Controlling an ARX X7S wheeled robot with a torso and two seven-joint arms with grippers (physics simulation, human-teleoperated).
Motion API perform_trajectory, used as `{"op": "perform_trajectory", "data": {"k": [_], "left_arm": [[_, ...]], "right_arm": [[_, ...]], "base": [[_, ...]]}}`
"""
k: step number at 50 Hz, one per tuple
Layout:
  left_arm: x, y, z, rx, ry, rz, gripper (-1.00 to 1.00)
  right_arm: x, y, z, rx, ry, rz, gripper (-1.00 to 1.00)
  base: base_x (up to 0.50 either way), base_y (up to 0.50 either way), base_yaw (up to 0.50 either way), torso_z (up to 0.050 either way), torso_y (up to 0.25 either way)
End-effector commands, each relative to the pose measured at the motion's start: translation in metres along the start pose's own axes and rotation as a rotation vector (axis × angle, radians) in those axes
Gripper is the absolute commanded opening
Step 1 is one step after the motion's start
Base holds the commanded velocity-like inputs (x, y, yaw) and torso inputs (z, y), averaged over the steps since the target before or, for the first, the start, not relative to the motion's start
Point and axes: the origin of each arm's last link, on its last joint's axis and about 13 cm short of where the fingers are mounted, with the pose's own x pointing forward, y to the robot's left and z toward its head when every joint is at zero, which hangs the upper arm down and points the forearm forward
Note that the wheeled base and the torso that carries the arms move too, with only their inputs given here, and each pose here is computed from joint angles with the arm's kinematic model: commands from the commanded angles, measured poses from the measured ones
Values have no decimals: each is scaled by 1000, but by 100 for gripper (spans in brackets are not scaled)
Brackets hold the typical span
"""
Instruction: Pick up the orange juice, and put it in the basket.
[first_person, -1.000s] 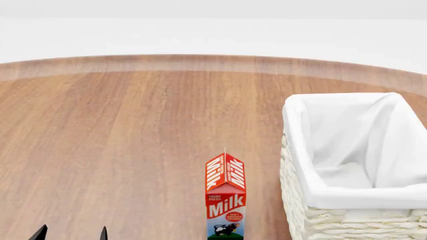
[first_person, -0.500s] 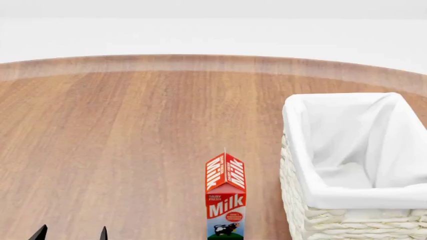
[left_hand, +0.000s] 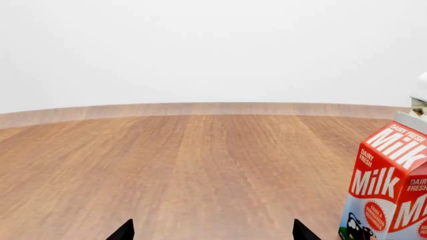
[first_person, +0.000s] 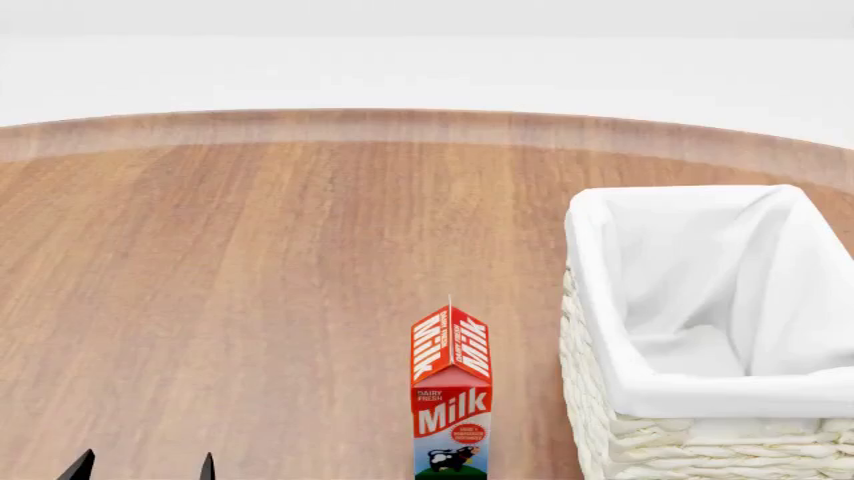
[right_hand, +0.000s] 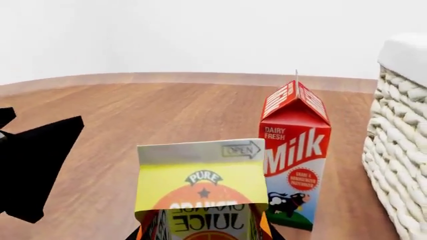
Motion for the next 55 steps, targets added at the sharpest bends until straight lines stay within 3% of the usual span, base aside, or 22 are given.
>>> {"op": "perform_trajectory", "data": {"k": [1,55], "left_arm": [[0,0,0,0,0,0,100],[0,0,0,0,0,0,100]], "right_arm": [[-8,0,26,-34,-81,10,-100],[-21,6,131,-116,-340,-3,-100]], "base": [[0,0,0,0,0],[0,0,0,0,1]]}}
